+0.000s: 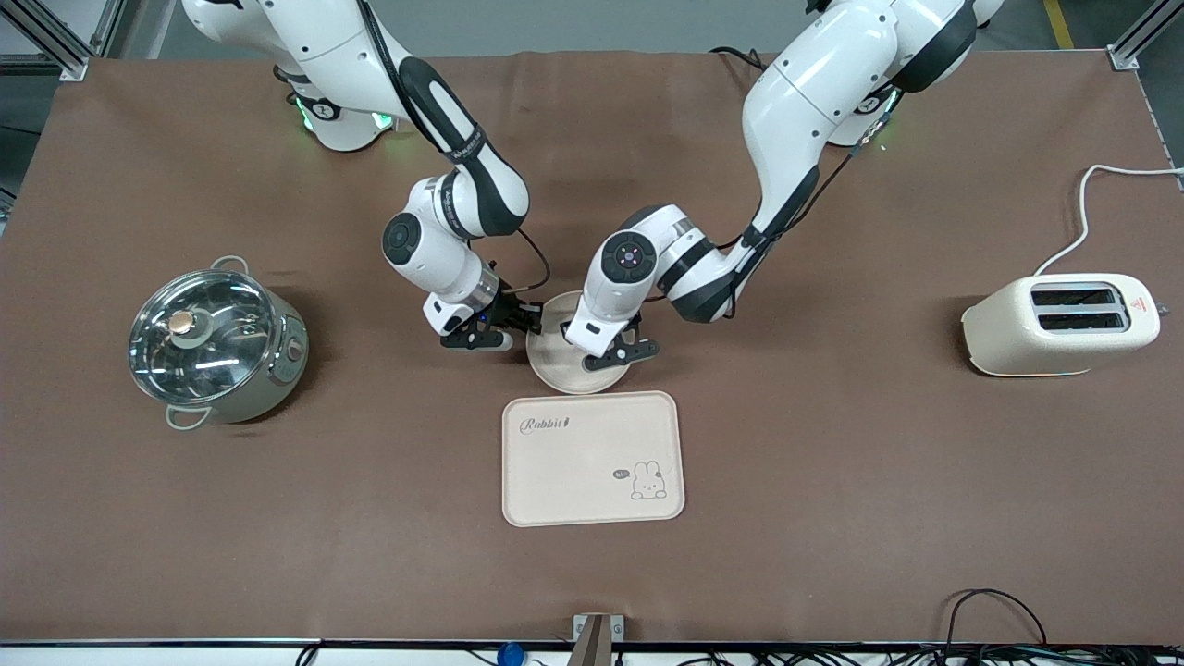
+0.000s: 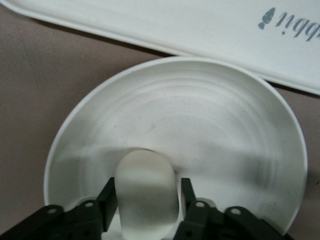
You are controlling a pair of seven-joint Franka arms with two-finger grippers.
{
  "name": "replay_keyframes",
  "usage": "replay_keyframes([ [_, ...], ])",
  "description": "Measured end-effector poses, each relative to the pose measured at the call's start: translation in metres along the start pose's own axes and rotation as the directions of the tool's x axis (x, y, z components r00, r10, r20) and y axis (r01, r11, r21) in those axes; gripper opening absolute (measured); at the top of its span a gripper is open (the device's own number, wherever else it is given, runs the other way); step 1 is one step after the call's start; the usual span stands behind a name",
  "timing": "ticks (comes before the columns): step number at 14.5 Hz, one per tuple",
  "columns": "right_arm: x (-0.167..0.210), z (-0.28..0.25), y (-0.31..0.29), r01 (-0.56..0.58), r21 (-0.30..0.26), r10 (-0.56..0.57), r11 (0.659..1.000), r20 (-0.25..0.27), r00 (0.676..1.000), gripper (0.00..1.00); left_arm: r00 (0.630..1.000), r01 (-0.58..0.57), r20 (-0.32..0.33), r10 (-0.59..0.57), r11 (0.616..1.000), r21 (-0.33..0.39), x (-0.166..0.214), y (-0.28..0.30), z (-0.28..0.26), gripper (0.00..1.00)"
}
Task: Place bun in plate and plate on tray
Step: 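Carry the bun over the white plate and release it with the left gripper, then lift the plate with the right gripper while the left gripper withdraws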
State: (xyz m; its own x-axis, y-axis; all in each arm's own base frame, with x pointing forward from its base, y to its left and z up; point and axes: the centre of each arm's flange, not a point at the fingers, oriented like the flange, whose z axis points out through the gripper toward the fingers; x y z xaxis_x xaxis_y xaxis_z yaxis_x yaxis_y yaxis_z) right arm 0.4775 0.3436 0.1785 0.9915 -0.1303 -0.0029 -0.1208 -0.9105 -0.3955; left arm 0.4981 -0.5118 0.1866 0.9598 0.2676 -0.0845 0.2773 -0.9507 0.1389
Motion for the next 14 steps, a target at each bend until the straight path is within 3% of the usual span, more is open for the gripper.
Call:
replay_keyframes([
  [4,-0.002,0.001,-0.004,0.010,-0.001,-0.010,1.000,-0.014,1.000,0.04,0.999,0.009,-0.034,-0.010,0.999,-0.037,0.014,0.009,-0.030,0.99],
  [9,0.002,-0.002,-0.008,0.007,0.008,-0.007,1.000,-0.024,1.000,0.04,0.991,0.060,-0.122,-0.060,0.998,-0.005,0.089,-0.033,-0.174,1.00],
  [11,0.009,-0.011,-0.018,-0.042,0.031,0.043,0.999,-0.034,0.998,0.04,0.986,0.058,-0.156,-0.055,0.998,0.015,0.114,-0.064,-0.233,1.00],
  [14,0.018,-0.025,-0.044,-0.138,0.070,0.134,0.988,0.058,0.989,0.04,0.983,0.049,-0.177,-0.038,0.997,0.060,0.137,-0.105,-0.300,1.00],
])
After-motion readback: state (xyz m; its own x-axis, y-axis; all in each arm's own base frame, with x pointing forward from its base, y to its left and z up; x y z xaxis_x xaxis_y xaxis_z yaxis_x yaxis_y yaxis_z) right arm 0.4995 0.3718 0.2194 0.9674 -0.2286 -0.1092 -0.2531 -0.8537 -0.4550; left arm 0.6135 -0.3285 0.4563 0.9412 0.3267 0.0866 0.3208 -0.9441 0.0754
